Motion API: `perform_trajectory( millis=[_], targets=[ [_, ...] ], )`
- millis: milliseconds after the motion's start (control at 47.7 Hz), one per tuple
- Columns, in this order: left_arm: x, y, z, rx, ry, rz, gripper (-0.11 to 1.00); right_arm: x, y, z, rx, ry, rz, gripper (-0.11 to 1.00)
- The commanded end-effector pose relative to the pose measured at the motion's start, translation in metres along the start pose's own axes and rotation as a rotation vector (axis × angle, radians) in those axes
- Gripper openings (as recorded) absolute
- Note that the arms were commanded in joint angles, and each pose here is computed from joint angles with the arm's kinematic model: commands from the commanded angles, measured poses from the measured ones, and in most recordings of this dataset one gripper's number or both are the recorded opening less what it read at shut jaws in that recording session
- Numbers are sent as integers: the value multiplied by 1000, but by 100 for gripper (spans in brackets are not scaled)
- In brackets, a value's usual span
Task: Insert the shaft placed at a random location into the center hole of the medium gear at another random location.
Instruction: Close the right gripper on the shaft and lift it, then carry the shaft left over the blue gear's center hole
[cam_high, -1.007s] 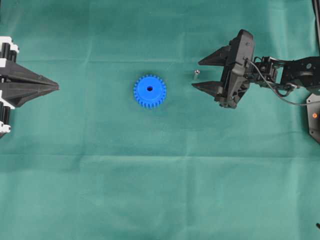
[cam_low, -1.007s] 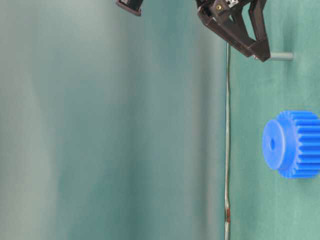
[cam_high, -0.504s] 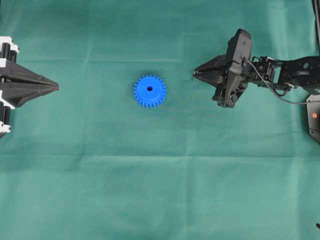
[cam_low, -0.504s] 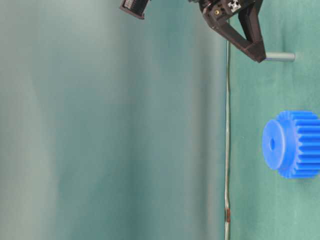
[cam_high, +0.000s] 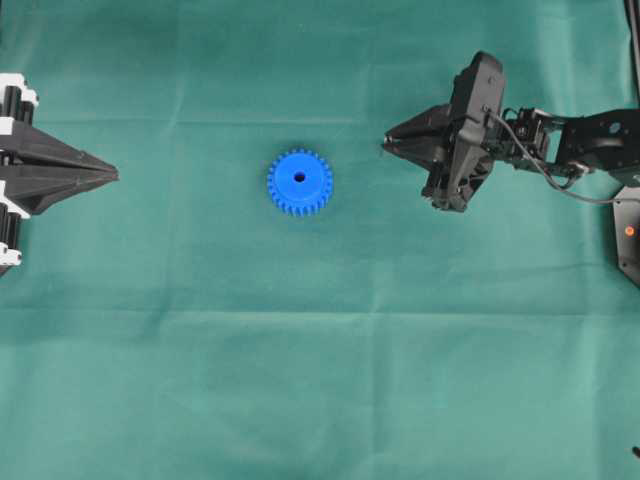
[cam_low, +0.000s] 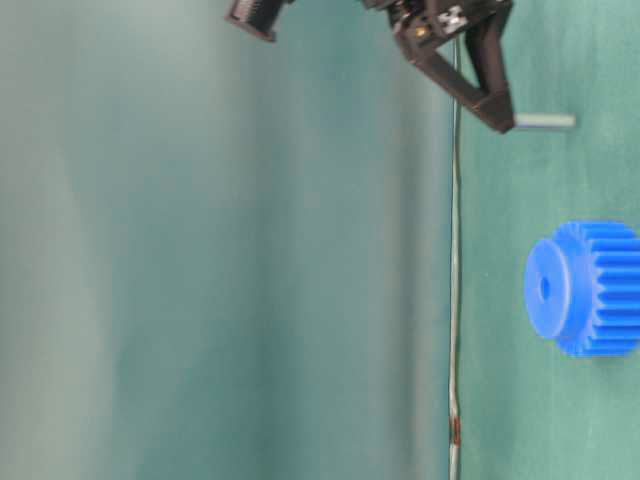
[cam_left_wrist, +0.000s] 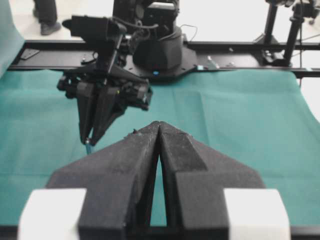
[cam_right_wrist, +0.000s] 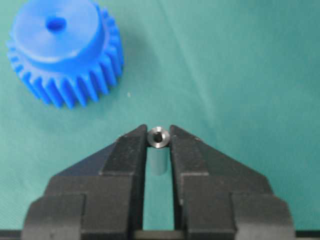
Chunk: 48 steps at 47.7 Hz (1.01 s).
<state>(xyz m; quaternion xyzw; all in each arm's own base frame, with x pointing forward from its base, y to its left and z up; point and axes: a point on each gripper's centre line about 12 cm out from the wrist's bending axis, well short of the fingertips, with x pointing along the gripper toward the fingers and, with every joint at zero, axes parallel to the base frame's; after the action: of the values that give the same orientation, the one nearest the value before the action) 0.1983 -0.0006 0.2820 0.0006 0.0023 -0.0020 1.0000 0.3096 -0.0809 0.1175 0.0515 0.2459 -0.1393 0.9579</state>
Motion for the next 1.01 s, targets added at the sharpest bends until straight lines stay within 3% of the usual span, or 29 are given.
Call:
perform_trajectory(
  millis=[0, 294, 671, 986],
  targets=[
    [2, 0, 9, 0, -21, 1, 0, -6, 0, 27, -10, -57, 0, 13],
    [2, 0, 9, 0, -21, 1, 0, -27, 5, 67, -15, -44, 21, 13],
    [2, 0, 9, 0, -20, 1, 0, -27, 9, 69, -22, -44, 30, 13],
    [2, 0, 9, 2, -20, 1, 0, -4, 37, 86, -52, -74, 97, 13]
  ],
)
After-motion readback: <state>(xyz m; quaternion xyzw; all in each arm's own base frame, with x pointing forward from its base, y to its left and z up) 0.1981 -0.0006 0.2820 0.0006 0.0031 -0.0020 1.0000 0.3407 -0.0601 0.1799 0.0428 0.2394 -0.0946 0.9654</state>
